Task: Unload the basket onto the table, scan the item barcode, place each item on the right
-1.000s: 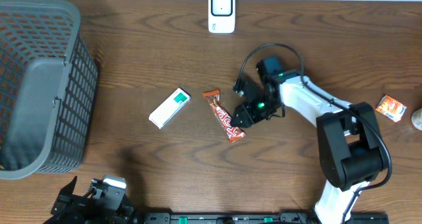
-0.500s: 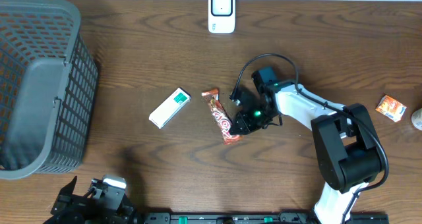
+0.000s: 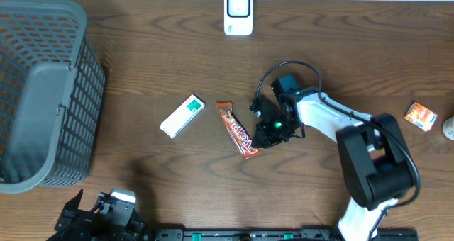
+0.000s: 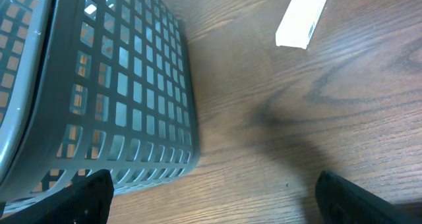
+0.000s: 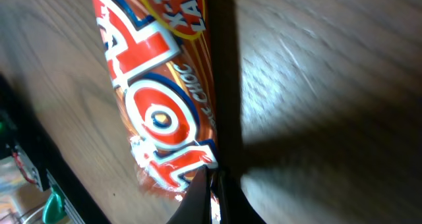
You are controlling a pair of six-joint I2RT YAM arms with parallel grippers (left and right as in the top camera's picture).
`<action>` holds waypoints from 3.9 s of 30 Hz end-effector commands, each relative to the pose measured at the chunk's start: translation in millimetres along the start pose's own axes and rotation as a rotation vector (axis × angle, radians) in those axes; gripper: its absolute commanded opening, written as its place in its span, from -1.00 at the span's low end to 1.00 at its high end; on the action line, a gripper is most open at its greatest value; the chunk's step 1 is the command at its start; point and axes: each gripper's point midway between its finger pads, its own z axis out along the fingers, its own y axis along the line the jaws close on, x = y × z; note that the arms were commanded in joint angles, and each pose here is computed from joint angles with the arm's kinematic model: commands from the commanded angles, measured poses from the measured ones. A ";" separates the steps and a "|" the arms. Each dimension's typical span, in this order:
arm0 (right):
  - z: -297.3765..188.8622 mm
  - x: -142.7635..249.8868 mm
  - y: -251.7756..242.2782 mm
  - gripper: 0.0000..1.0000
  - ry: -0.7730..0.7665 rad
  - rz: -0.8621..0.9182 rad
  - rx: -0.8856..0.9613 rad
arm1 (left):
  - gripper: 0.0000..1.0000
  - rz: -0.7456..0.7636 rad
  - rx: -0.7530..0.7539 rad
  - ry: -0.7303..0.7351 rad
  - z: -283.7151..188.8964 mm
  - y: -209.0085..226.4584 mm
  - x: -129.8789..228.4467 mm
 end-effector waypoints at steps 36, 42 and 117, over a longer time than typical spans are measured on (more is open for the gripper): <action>-1.8 0.5 18.4 0.47 -0.023 -0.064 -0.078 | 0.96 0.004 -0.004 -0.003 -0.9 0.9 -0.3; 9.6 5.5 12.6 0.46 -0.006 -0.051 -0.093 | 0.95 0.004 -0.004 -0.003 -0.9 0.9 -0.3; -67.3 -55.7 -11.1 0.67 -0.353 -0.140 1.120 | 0.95 0.004 -0.004 -0.003 -0.9 0.9 -0.3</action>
